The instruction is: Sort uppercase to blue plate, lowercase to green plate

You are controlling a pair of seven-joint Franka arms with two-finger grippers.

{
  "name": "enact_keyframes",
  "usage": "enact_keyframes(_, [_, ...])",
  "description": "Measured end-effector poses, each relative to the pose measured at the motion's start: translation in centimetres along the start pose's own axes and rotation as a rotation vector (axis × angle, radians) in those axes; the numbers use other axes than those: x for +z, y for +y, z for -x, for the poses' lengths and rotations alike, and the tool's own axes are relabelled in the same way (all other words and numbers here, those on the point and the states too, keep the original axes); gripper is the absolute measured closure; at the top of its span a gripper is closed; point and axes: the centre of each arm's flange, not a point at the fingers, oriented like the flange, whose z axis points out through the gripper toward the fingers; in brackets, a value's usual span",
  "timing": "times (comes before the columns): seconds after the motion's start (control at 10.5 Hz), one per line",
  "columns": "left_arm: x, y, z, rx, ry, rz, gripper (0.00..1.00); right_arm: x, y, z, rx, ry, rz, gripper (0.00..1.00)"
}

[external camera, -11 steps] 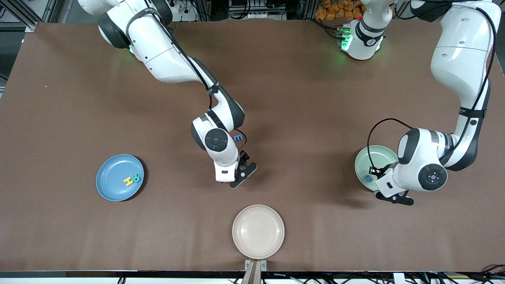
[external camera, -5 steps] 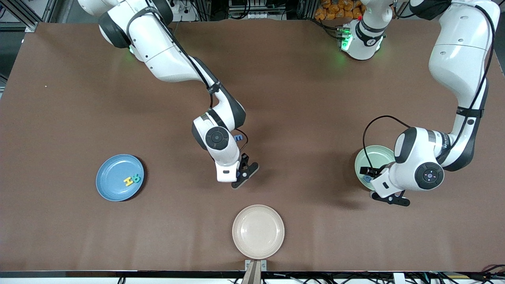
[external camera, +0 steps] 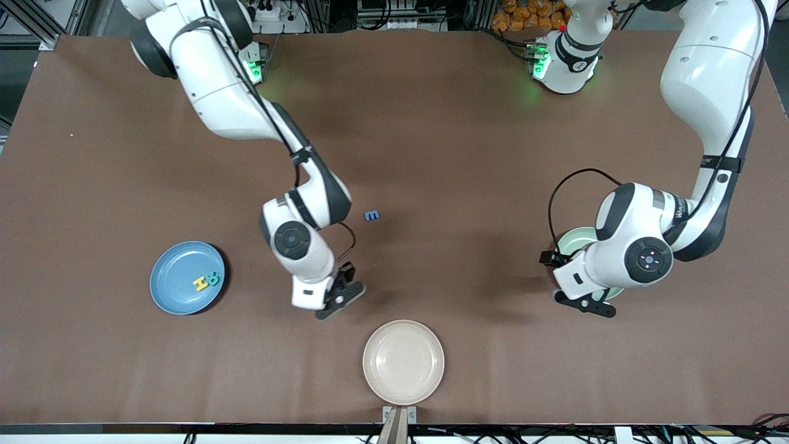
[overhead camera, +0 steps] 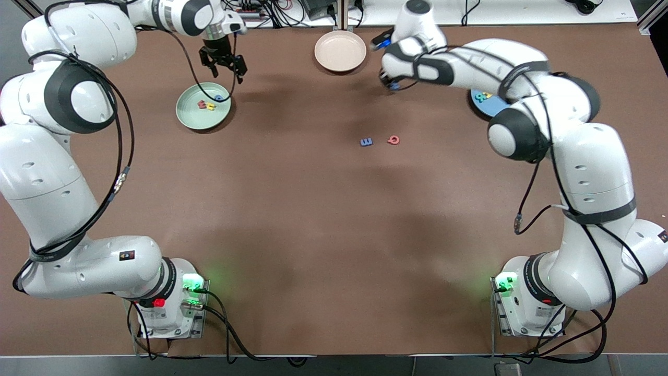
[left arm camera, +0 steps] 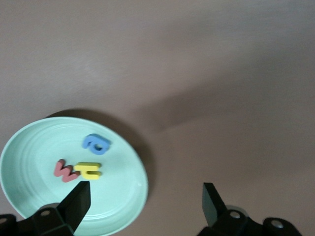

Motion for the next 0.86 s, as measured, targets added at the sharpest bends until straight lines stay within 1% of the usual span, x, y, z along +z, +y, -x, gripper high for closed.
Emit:
enact_keyframes(0.1, [-0.9,2.6,-0.1,0.036,0.01,-0.006,0.0,-1.8,4.3,0.9,0.058,-0.035,-0.002,0.65])
enact_keyframes(0.29, [-1.8,9.3,0.0,0.135,0.022,-0.023,0.0,-4.5,13.0,4.0,0.177,-0.109,-0.017,0.65])
enact_keyframes(0.48, [-2.1,18.7,0.7,0.273,0.041,-0.041,0.0,-6.2,20.6,8.1,0.26,-0.185,-0.047,0.65])
enact_keyframes(0.67, [-2.7,29.0,2.3,0.431,0.117,-0.046,0.0,-7.0,25.7,11.8,0.308,-0.244,-0.083,0.65])
enact_keyframes(0.76, [-2.7,33.0,3.2,0.541,0.16,-0.047,0.0,-6.8,27.3,13.3,0.339,-0.274,-0.109,0.64])
enact_keyframes(0.86, [-2.5,35.0,3.4,0.665,0.198,-0.046,0.0,-6.4,28.3,14.5,0.366,-0.294,-0.139,0.54])
